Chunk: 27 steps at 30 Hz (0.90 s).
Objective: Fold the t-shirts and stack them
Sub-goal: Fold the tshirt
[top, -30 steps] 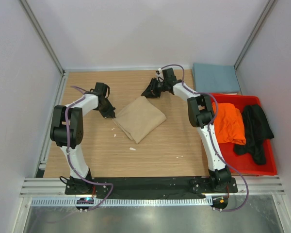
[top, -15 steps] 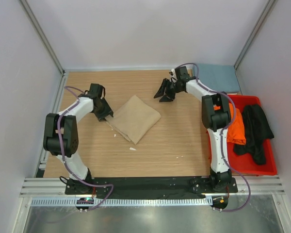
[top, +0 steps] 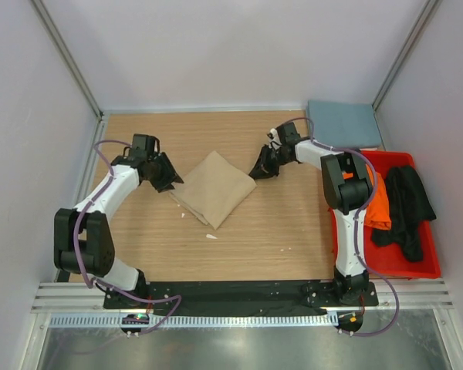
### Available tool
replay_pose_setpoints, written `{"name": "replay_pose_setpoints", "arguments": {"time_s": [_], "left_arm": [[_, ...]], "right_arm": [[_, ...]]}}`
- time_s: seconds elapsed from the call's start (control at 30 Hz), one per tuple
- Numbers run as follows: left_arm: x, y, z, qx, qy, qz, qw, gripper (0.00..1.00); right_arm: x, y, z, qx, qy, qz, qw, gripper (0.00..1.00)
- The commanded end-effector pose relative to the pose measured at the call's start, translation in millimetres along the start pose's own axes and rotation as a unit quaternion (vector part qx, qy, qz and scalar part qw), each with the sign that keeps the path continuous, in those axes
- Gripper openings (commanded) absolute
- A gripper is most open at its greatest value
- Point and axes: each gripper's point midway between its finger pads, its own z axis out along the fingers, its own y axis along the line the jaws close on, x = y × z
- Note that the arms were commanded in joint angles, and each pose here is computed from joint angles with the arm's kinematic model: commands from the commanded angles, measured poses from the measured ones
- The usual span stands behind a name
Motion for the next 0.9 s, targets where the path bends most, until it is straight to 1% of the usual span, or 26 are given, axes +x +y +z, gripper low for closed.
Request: {"name": "replay_pose_setpoints", "arguments": {"time_s": [0.0, 0.03, 0.07, 0.1, 0.13, 0.17, 0.2, 0.23, 0.27, 0.33, 0.37, 0.43, 0.5, 0.53, 0.57, 0.6, 0.63, 0.7, 0.77, 0.8, 0.83, 0.87], "left_arm": [[21.1, -11.6, 3.7, 0.043, 0.048, 0.024, 0.998, 0.40], [25.0, -11.4, 5.2, 0.043, 0.054, 0.026, 0.997, 0.40], [27.7, -12.2, 6.1, 0.046, 0.058, 0.029, 0.997, 0.40], [29.9, -13.3, 5.8, 0.048, 0.059, 0.034, 0.997, 0.40], [31.6, -14.6, 6.2, 0.052, 0.062, 0.037, 0.996, 0.39], [31.2, -16.5, 5.4, 0.056, 0.062, 0.038, 0.996, 0.39], [30.5, -18.4, 4.2, 0.061, 0.061, 0.042, 0.995, 0.39], [31.0, -19.9, 3.5, 0.065, 0.063, 0.045, 0.995, 0.38], [29.8, -21.7, 2.3, 0.068, 0.061, 0.047, 0.995, 0.38], [31.7, -20.1, 2.7, 0.066, 0.067, 0.054, 0.994, 0.38], [33.8, -21.6, 2.2, 0.071, 0.074, 0.058, 0.993, 0.38], [42.7, -21.8, 4.7, 0.080, 0.099, 0.060, 0.990, 0.38], [52.5, -16.0, 9.3, 0.078, 0.118, 0.055, 0.989, 0.34], [56.9, -13.4, 11.8, 0.076, 0.125, 0.049, 0.988, 0.32], [60.4, -10.4, 13.3, 0.074, 0.129, 0.046, 0.988, 0.31], [67.2, -2.2, 16.0, 0.063, 0.136, 0.041, 0.988, 0.28], [70.1, 2.5, 16.6, 0.055, 0.137, 0.038, 0.988, 0.28], [70.7, 8.2, 17.2, 0.046, 0.128, 0.034, 0.990, 0.24], [69.9, 13.3, 17.0, 0.038, 0.119, 0.028, 0.992, 0.20], [67.8, 13.6, 15.8, 0.040, 0.113, 0.025, 0.993, 0.19], [66.2, 16.5, 15.7, 0.040, 0.110, 0.018, 0.993, 0.19], [64.8, 16.9, 15.8, 0.041, 0.108, 0.015, 0.993, 0.17]], "right_arm": [[12.3, 2.2, 0.3, -0.007, 0.006, -0.015, 1.000, 0.20], [18.8, 1.4, -0.6, -0.005, 0.011, -0.016, 1.000, 0.20], [37.5, -2.4, 3.5, 0.001, 0.030, -0.017, 0.999, 0.20], [46.8, -2.2, 3.9, 0.002, 0.036, -0.019, 0.999, 0.20], [56.9, 6.0, -0.2, -0.003, 0.040, -0.027, 0.999, 0.20], [81.7, 1.2, 2.8, 0.005, 0.061, -0.026, 0.998, 0.20], [95.2, 4.2, 0.8, 0.006, 0.068, -0.022, 0.997, 0.19], [101.8, 19.7, -8.3, -0.008, 0.058, -0.038, 0.998, 0.19], [133.0, 17.6, -7.9, -0.006, 0.080, -0.033, 0.996, 0.19], [150.7, 23.8, -16.3, -0.007, 0.077, -0.030, 0.997, 0.20], [157.1, 24.7, -30.2, -0.001, 0.059, -0.035, 0.998, 0.20], [152.7, 12.4, -48.8, 0.021, 0.027, -0.022, 0.999, 0.25], [137.2, 2.6, -60.5, 0.026, 0.005, -0.010, 1.000, 0.29], [134.7, -1.4, -62.9, 0.031, 0.007, -0.017, 0.999, 0.30], [122.6, 6.3, -66.7, 0.028, -0.003, -0.032, 0.999, 0.30], [118.7, 5.2, -63.2, 0.031, 0.004, -0.036, 0.999, 0.31], [114.9, 13.4, -62.8, 0.018, 0.008, -0.047, 0.999, 0.31], [107.2, 38.6, -58.8, -0.039, 0.022, -0.056, 0.997, 0.30], [97.8, 67.4, -54.2, -0.097, 0.021, -0.063, 0.993, 0.26], [104.5, 78.5, -51.1, -0.128, 0.045, -0.064, 0.989, 0.23], [108.7, 96.8, -46.8, -0.151, 0.052, -0.088, 0.983, 0.21], [114.3, 103.7, -44.2, -0.162, 0.064, -0.098, 0.980, 0.19]]}}
